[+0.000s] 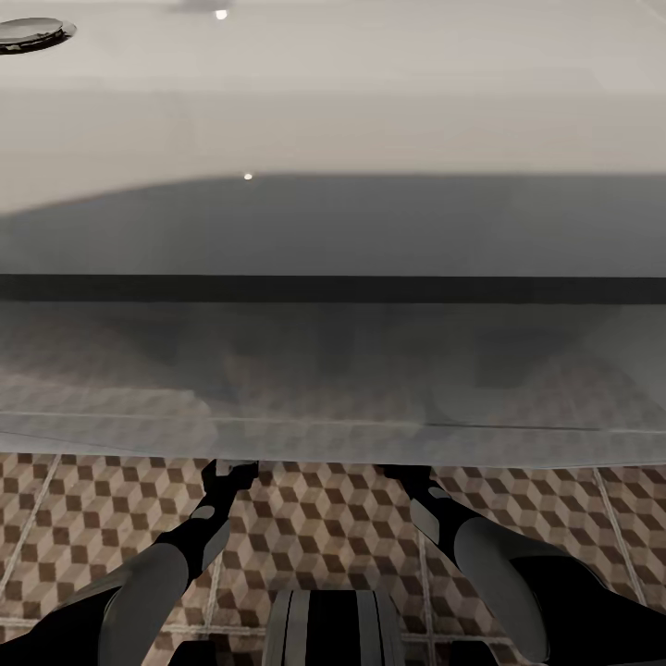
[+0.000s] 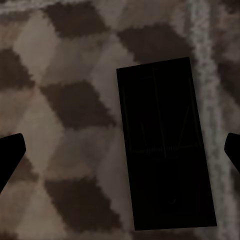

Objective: Take the four mousetraps from the cabinet in the bathroom and place them on the bathroom floor. Make sure all four end up on the same floor surface, and ensure that at least two of them are either under or directly next to the same bathroom sink.

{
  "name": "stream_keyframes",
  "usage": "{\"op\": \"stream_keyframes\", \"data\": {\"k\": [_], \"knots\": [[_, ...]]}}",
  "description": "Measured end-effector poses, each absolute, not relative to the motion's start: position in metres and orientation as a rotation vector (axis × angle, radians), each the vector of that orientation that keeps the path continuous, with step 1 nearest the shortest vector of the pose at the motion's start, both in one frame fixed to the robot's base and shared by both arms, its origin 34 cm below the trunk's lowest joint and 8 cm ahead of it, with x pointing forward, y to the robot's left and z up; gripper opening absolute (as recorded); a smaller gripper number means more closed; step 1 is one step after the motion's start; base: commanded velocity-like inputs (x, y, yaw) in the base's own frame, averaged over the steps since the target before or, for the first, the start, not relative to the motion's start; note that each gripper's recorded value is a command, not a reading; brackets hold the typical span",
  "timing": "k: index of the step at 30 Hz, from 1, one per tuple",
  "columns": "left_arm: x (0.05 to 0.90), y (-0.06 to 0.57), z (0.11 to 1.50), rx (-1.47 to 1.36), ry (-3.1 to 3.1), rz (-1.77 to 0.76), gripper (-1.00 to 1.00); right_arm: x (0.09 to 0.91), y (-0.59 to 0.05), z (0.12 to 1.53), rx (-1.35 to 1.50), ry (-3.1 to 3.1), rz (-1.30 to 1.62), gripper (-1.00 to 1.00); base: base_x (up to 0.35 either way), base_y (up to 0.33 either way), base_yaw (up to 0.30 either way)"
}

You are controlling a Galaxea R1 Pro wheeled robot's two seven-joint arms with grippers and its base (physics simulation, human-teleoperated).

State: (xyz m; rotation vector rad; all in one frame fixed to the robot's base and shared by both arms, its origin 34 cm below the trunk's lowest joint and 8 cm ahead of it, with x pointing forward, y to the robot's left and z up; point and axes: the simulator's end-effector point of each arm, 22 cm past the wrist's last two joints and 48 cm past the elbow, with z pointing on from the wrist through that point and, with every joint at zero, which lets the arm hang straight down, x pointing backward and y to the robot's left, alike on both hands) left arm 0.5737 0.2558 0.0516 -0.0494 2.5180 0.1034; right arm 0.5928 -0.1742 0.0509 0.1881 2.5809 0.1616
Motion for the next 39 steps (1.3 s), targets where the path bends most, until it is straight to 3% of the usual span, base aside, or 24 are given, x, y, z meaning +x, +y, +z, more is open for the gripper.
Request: {"op": "stream_keyframes", "data": {"k": [26, 39], "knots": [[0.5792, 0.2522, 0.0546, -0.017, 2.497, 0.096, 1.00, 0.5930, -0.1741, 0.0510, 0.185, 2.580, 0.162, 1.00, -0.004, 0.000, 0.000], [0.5795, 0.2501, 0.0549, -0.024, 2.493, 0.103, 1.00, 0.5929, -0.1749, 0.0506, 0.184, 2.580, 0.160, 1.00, -0.251, 0.000, 0.000]]}}
